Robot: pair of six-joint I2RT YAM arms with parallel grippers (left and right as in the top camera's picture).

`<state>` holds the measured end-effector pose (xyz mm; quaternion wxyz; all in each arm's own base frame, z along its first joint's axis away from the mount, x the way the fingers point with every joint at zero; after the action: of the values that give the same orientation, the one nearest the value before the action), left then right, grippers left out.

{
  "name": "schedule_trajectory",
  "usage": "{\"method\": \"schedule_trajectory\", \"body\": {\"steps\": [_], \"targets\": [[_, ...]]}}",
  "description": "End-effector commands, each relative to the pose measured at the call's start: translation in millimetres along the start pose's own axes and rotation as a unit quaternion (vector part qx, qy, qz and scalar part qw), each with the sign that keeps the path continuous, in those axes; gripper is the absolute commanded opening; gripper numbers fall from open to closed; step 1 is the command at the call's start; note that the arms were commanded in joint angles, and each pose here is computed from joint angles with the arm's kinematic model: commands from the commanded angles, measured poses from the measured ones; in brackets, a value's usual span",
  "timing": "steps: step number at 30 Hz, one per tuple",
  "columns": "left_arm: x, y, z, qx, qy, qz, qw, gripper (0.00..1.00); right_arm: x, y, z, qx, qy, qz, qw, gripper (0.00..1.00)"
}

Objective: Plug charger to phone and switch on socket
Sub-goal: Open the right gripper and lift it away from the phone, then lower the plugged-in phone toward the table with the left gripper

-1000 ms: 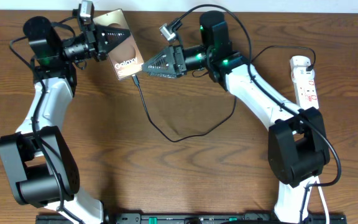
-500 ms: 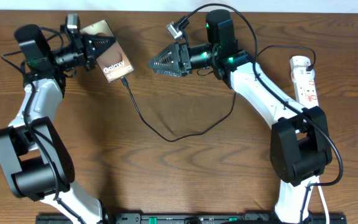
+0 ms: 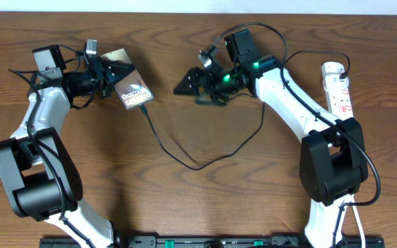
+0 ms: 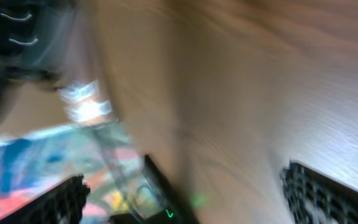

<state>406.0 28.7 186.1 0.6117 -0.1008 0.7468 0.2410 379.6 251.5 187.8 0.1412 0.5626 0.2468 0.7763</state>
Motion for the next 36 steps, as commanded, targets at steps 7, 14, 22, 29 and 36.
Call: {"method": "schedule_trajectory", "body": {"steps": [7, 14, 22, 29, 36], "targets": [[16, 2, -4, -0.029, -0.019, 0.077, 0.996, 0.08, -20, 36, 1, 0.001, -0.016, -0.266, 0.964, 0.99], [37, -3, -15, -0.032, -0.010, 0.169, 0.985, 0.07, -15, 44, -1, 0.013, -0.016, -0.290, 0.957, 0.99], [47, -11, -21, -0.034, -0.013, 0.231, 0.972, 0.07, -13, 41, -6, 0.028, -0.018, -0.293, 0.955, 0.99], [52, -10, -23, -0.037, -0.005, 0.252, 0.967, 0.07, -11, 37, -9, 0.034, -0.016, -0.295, 0.955, 0.99], [61, -6, -24, -0.047, 0.007, 0.290, 0.956, 0.07, -10, 35, -9, 0.035, -0.012, -0.302, 0.952, 0.99]]}}
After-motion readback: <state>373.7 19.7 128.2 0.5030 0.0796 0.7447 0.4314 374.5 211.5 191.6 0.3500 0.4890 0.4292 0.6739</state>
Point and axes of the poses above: each gripper's point midway between its finger pads, its own y axis back along the fingers, its own x axis along the line the jaws close on, z = x × y, the point moved 8 cm from there along y, back along the fingers, and after that the axes turned 13 degrees about y, right-handed, at the moved point
